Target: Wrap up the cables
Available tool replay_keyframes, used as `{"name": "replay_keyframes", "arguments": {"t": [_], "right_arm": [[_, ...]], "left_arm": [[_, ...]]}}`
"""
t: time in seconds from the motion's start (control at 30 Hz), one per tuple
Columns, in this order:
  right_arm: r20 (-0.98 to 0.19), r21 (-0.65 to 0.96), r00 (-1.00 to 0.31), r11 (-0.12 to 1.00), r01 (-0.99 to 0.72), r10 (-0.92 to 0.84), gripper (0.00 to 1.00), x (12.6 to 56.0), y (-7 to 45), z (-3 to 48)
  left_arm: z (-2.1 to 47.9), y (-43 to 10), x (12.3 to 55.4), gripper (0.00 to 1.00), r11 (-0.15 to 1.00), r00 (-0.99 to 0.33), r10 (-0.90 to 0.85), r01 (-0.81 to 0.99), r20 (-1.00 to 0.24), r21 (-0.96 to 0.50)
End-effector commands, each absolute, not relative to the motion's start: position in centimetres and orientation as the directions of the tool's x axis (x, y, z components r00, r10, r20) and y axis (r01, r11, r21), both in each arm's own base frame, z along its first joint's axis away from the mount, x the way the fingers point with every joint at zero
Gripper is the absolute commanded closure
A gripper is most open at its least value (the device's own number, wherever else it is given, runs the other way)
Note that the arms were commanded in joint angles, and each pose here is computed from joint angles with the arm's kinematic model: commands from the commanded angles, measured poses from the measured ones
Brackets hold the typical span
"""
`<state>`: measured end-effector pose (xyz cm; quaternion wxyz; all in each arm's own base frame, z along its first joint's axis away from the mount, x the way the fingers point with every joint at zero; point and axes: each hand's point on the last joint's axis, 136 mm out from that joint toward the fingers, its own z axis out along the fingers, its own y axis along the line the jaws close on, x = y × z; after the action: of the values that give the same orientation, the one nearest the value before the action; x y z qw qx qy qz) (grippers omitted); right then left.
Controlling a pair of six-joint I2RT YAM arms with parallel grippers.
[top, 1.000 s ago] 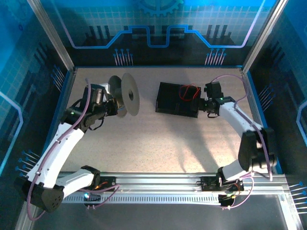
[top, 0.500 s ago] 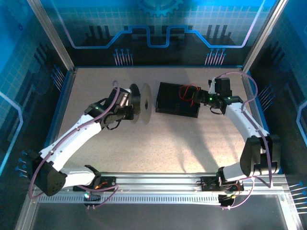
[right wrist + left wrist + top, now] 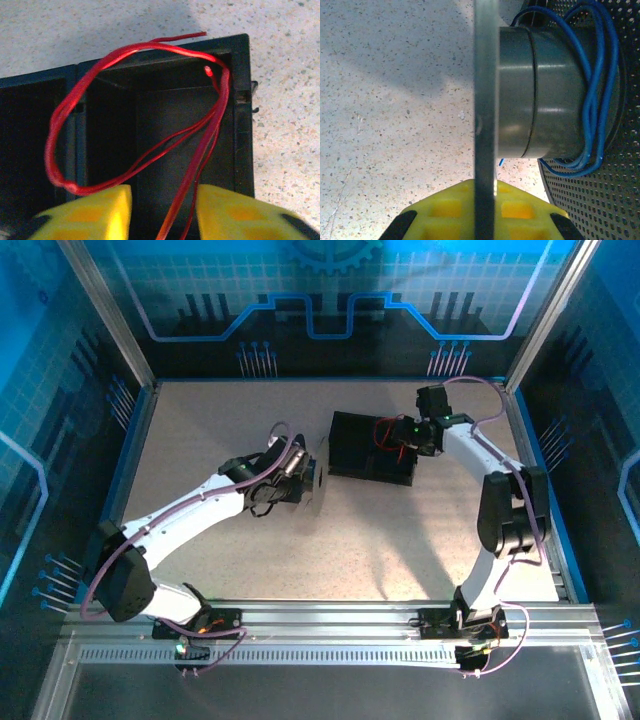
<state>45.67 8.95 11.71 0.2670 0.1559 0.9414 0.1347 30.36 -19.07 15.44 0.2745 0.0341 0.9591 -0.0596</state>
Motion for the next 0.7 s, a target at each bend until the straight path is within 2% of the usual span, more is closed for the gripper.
{"name": "replay_keyframes", "arguments": {"t": [0.0,0.1,0.13,0.43,0.67], "right_arm": [[-0.461,0.282,-0.811,0.926,0.251,0.360,0.73,46.2,8.6,11.1],[-0.450,0.263,-0.824,0.933,0.245,0.343,0.98,46.5,8.8,10.6],[-0.445,0.259,-0.829,0.934,0.244,0.340,1.00,46.4,8.7,10.7],[-0.589,0.282,-0.744,0.943,0.177,0.316,1.00,44.9,8.4,17.6],[-0.674,0.322,-0.672,0.941,0.108,0.307,1.00,42.6,8.3,23.0]], "left_arm": [[16.6,-19.6,31.6,1.00,0.990,-0.811,-0.021,0.067,-0.584,-0.128],[16.4,-19.7,31.5,0.96,0.989,-0.817,-0.020,0.067,-0.576,-0.129],[16.4,-19.7,31.5,0.92,0.989,-0.818,-0.020,0.068,-0.574,-0.132],[16.3,-20.2,31.3,0.62,0.986,-0.828,-0.020,0.076,-0.560,-0.148],[17.0,-20.4,31.3,0.52,0.983,-0.823,-0.029,0.081,-0.567,-0.168]]}}
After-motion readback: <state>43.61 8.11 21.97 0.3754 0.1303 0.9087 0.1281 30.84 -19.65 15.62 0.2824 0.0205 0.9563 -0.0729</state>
